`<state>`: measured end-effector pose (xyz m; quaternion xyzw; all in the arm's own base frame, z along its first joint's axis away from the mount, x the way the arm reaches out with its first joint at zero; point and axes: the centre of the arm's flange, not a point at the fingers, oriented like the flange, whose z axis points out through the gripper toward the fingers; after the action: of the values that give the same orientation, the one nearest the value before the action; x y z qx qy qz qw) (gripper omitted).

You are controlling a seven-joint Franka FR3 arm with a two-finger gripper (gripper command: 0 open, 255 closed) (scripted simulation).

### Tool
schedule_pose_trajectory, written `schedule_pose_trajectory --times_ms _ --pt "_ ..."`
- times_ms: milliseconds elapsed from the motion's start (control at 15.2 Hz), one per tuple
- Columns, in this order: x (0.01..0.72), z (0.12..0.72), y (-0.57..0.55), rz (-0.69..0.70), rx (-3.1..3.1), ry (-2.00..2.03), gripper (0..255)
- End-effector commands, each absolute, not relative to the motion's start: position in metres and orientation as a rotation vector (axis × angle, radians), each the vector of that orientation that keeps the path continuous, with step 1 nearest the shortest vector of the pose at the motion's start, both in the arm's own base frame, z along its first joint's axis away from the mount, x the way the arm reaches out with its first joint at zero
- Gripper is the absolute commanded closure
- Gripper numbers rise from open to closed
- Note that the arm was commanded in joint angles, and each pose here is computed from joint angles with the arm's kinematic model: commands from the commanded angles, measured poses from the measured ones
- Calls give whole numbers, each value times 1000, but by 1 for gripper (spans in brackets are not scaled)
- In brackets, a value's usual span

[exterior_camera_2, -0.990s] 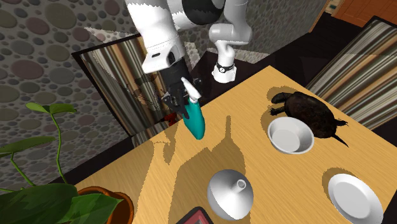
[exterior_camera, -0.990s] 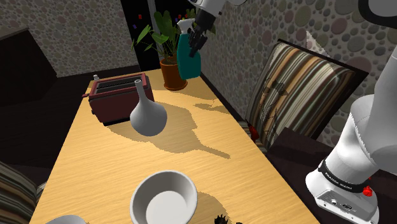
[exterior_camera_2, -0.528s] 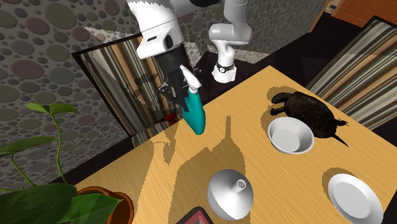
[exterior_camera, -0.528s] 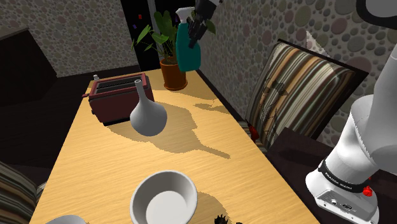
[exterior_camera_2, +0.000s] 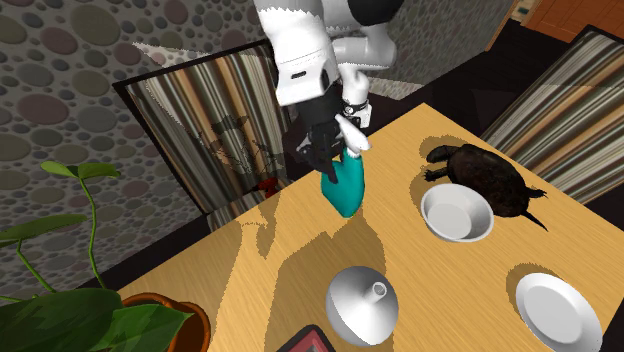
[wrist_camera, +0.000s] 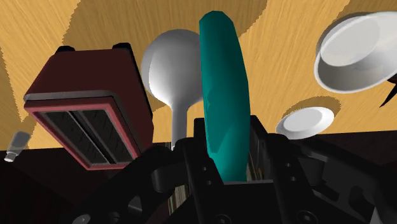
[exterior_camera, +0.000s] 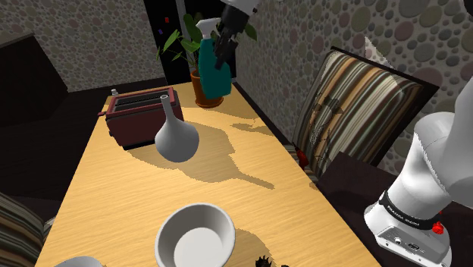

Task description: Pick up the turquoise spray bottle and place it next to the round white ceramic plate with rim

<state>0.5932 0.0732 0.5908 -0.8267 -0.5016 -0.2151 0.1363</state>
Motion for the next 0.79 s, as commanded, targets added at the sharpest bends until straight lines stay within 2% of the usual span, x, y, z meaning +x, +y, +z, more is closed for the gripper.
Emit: schedule_pose_trajectory --times_ms 0,726 --pt "587 584 95 -625 -2395 -1451 255" --pt "541 542 226 -625 -2395 -1451 255"
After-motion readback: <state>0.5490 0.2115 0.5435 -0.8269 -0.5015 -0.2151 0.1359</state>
